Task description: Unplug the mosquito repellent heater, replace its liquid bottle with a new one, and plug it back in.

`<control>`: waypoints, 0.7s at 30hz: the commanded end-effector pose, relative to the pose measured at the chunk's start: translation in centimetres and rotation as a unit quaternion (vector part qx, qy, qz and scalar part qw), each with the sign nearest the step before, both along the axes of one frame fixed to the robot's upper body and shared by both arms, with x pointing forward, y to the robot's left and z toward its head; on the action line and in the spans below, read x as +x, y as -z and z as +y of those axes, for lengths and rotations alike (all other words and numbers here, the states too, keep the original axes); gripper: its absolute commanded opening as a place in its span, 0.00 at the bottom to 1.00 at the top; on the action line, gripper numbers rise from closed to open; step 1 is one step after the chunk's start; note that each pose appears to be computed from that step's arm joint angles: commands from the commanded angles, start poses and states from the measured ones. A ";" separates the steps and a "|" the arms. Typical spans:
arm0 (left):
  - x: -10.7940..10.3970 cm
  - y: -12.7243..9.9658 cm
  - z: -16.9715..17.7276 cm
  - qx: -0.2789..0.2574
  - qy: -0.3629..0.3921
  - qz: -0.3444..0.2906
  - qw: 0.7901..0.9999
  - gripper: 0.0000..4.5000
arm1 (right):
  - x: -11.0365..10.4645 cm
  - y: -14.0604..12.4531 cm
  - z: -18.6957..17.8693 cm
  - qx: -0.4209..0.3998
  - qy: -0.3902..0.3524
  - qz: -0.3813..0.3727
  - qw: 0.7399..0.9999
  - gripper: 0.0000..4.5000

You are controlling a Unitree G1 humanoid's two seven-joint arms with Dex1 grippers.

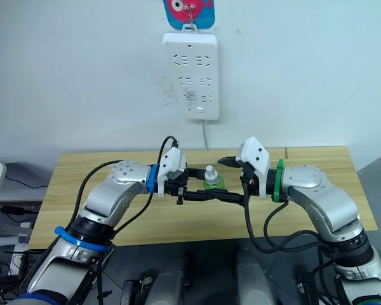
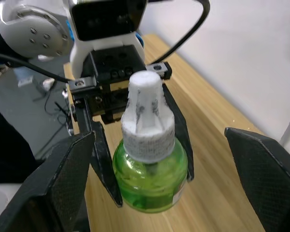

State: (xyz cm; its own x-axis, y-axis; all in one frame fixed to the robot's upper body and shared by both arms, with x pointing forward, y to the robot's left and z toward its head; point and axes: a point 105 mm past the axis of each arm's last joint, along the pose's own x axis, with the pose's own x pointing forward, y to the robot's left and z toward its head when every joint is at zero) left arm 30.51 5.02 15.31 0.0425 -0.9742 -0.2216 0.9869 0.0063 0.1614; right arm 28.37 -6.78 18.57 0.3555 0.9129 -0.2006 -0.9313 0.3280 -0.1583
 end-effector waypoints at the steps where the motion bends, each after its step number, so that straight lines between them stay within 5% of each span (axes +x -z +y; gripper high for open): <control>1: -0.2 -0.7 -0.4 -0.008 0.022 -0.011 1.000 0.49 | -0.6 -1.4 0.3 0.020 -0.006 -0.026 0.999 1.00; 5: -0.1 -0.5 -0.3 0.001 0.031 -0.015 0.999 0.49 | -1.0 -1.3 0.4 0.022 -0.004 -0.028 0.999 0.80; 12: -0.5 -0.5 -0.3 0.002 0.037 -0.016 0.999 0.49 | -1.3 -1.0 0.5 0.019 -0.016 -0.026 0.999 0.23; 17: -1.3 -0.5 -0.2 0.006 0.052 -0.023 0.998 0.49 | -1.9 -1.0 1.2 0.015 -0.074 -0.023 0.997 0.22; 21: -2.9 0.2 0.4 0.038 0.113 -0.052 0.992 0.49 | -2.3 -1.9 1.6 0.016 -0.209 -0.040 0.977 0.22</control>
